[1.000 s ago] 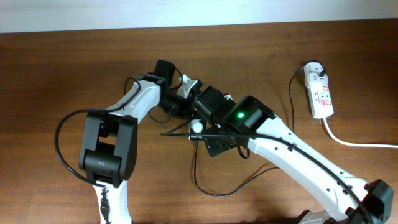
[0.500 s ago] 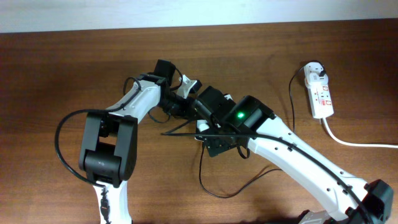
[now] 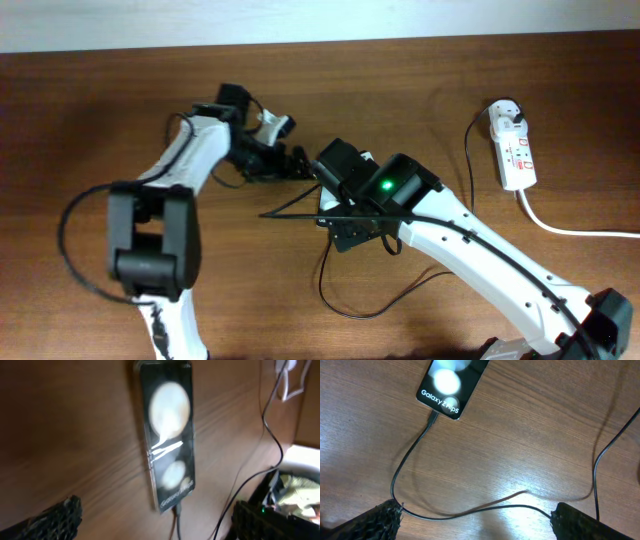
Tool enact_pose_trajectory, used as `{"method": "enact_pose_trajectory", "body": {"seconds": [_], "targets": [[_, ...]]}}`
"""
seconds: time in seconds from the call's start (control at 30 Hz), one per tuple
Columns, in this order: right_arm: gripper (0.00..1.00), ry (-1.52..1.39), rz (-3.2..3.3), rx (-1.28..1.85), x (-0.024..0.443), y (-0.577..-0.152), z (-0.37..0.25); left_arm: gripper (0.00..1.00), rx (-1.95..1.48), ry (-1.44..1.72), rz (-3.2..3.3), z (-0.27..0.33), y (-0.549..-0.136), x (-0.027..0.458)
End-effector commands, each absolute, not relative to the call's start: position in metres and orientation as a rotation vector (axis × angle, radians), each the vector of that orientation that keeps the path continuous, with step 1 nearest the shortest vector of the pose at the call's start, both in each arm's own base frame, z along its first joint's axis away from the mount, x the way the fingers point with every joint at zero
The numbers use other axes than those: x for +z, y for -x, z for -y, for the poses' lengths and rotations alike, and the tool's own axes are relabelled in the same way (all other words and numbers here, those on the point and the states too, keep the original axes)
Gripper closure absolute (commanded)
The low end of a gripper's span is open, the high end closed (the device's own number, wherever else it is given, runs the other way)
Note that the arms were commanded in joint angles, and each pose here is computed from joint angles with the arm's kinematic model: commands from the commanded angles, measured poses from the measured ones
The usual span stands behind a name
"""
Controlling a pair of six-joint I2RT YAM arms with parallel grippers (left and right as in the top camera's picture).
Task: Plug charger to phone and switch on socket
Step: 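Lower the connected phone onto the table with both arms, then release the phone and move the right gripper toward the power strip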
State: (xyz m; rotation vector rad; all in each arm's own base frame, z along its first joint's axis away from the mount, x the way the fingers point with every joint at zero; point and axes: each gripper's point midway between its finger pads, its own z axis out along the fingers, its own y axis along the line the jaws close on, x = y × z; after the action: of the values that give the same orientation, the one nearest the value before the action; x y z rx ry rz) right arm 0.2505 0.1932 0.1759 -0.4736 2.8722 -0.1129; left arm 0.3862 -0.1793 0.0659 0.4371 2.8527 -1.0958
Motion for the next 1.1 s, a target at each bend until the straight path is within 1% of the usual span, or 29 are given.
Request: {"method": "enact_pose_trajectory", "body": {"seconds": [0.0, 0.1, 0.2, 0.23, 0.3, 0.33, 0.37, 0.47, 0.57, 0.6, 0.67, 0.73, 0.8, 0.9, 1.0, 1.07], "targets": [[0.01, 0.459, -2.874, -0.103, 0.174, -0.252, -0.195, 0.01, -0.835, -0.433, -2.741, 0.143, -0.399, 0.135], [0.01, 0.450, -2.848, -0.074, 0.176, -0.258, -0.200, 0.01, -0.442, -0.406, -2.648, 0.099, -0.373, 0.213], [0.00, 0.447, -2.839, -0.064, 0.176, -0.260, -0.202, 0.01, -0.239, -0.365, -2.564, 0.070, -0.335, 0.266], [0.27, 0.445, -2.831, -0.056, 0.177, -0.261, -0.204, 0.01, -0.173, -0.347, -2.500, 0.060, -0.314, 0.292], [0.81, 0.437, -2.811, -0.035, 0.178, -0.266, -0.208, 0.01, -0.061, -0.306, -2.435, 0.042, -0.286, 0.318], [0.90, 0.432, -2.796, -0.020, 0.179, -0.269, -0.211, 0.01, -0.054, -0.303, -2.420, 0.039, -0.271, 0.324], [0.96, 0.387, -2.775, 0.003, 0.181, -0.276, -0.214, 0.01, -0.053, -0.301, -2.407, 0.037, -0.254, 0.331], [0.96, -0.121, -2.771, 0.010, 0.183, -0.304, -0.178, 0.01, -0.053, -0.302, -2.416, 0.033, -0.216, 0.334], [0.96, -0.339, -2.774, 0.027, 0.177, -0.332, -0.137, 0.01, -0.052, -0.297, -2.368, 0.029, -0.188, 0.344], [0.96, -0.414, -2.799, 0.044, 0.160, -0.348, -0.126, 0.01, -0.052, -0.296, -2.351, 0.028, -0.177, 0.347], [0.96, -0.345, -2.861, 0.126, 0.125, -0.372, -0.134, 0.01, -0.051, -0.294, -2.336, 0.026, -0.163, 0.349], [0.96, -0.352, -2.893, 0.110, 0.082, -0.392, -0.140, 0.01, -0.051, -0.293, -2.319, 0.025, -0.153, 0.351], [0.96, -0.355, -2.918, 0.093, 0.046, -0.404, -0.144, 0.01, -0.051, -0.295, -2.337, 0.024, -0.142, 0.347], [0.96, -0.364, -2.956, 0.130, 0.019, -0.407, -0.152, 0.01, -0.052, -0.297, -2.365, 0.023, -0.133, 0.341], [0.96, -0.354, -2.954, 0.202, 0.006, -0.414, -0.164, 0.01, -0.052, -0.296, -2.370, 0.023, -0.132, 0.340], [0.96, -0.355, -2.967, 0.205, -0.004, -0.414, -0.165, 0.01, -0.029, -0.238, -2.370, 0.016, -0.132, 0.341]]}}
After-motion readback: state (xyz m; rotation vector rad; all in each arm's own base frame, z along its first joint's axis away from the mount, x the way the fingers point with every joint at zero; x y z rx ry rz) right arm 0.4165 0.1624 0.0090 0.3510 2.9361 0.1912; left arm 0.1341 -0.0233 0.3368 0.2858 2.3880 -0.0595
